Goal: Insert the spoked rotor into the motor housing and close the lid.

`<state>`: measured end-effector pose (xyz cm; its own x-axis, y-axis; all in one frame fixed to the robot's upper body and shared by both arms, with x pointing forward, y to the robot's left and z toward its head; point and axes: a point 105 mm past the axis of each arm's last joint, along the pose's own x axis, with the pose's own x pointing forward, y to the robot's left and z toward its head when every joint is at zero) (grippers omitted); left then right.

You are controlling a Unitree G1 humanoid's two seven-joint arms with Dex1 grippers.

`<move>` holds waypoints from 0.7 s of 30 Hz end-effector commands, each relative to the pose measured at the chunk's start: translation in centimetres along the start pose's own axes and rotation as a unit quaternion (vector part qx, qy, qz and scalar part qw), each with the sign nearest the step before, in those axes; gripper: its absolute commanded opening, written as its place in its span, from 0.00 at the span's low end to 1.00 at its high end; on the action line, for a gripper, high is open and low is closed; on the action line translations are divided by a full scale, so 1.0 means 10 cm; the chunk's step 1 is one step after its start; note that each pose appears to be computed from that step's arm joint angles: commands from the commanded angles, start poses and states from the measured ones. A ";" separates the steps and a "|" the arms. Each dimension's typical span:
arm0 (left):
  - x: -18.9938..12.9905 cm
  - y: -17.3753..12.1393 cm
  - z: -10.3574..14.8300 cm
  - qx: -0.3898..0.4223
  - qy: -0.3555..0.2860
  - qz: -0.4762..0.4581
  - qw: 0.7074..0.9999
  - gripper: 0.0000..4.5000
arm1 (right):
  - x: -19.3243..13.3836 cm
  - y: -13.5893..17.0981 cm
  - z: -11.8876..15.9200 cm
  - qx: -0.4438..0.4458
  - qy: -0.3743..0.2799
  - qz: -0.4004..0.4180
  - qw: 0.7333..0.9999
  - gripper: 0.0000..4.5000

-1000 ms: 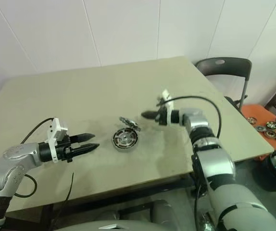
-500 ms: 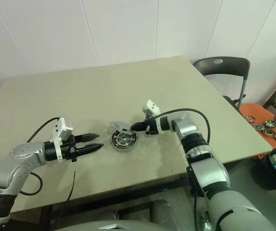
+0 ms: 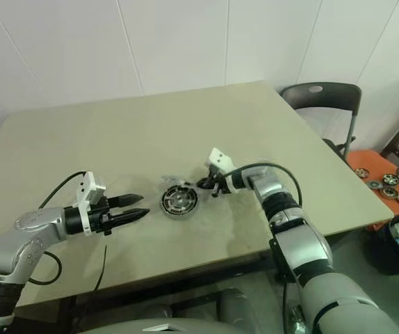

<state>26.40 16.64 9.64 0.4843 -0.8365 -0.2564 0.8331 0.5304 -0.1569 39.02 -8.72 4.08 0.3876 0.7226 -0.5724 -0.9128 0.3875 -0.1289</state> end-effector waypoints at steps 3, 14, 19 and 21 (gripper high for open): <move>0.01 -0.02 0.13 0.020 -0.017 -0.002 1.000 0.60 | -0.11 -0.21 -0.05 -0.053 0.036 -0.051 0.997 0.01; 0.01 -0.01 0.11 0.017 -0.018 0.000 1.000 0.60 | -0.23 -0.34 0.57 0.127 -0.171 -0.039 0.976 0.01; 0.02 -0.01 0.11 0.017 -0.019 0.000 1.000 0.60 | -0.37 -0.25 0.68 0.163 -0.217 0.044 0.961 0.01; 0.02 -0.01 0.11 0.017 -0.019 0.000 1.000 0.60 | -0.39 -0.17 0.67 0.167 -0.217 0.075 0.959 0.01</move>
<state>26.48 16.37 9.57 0.4904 -0.8367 -0.2439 0.8295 0.5339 -0.1637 40.22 -8.41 10.53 0.3767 0.9022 -0.2102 -0.8767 0.4205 0.2338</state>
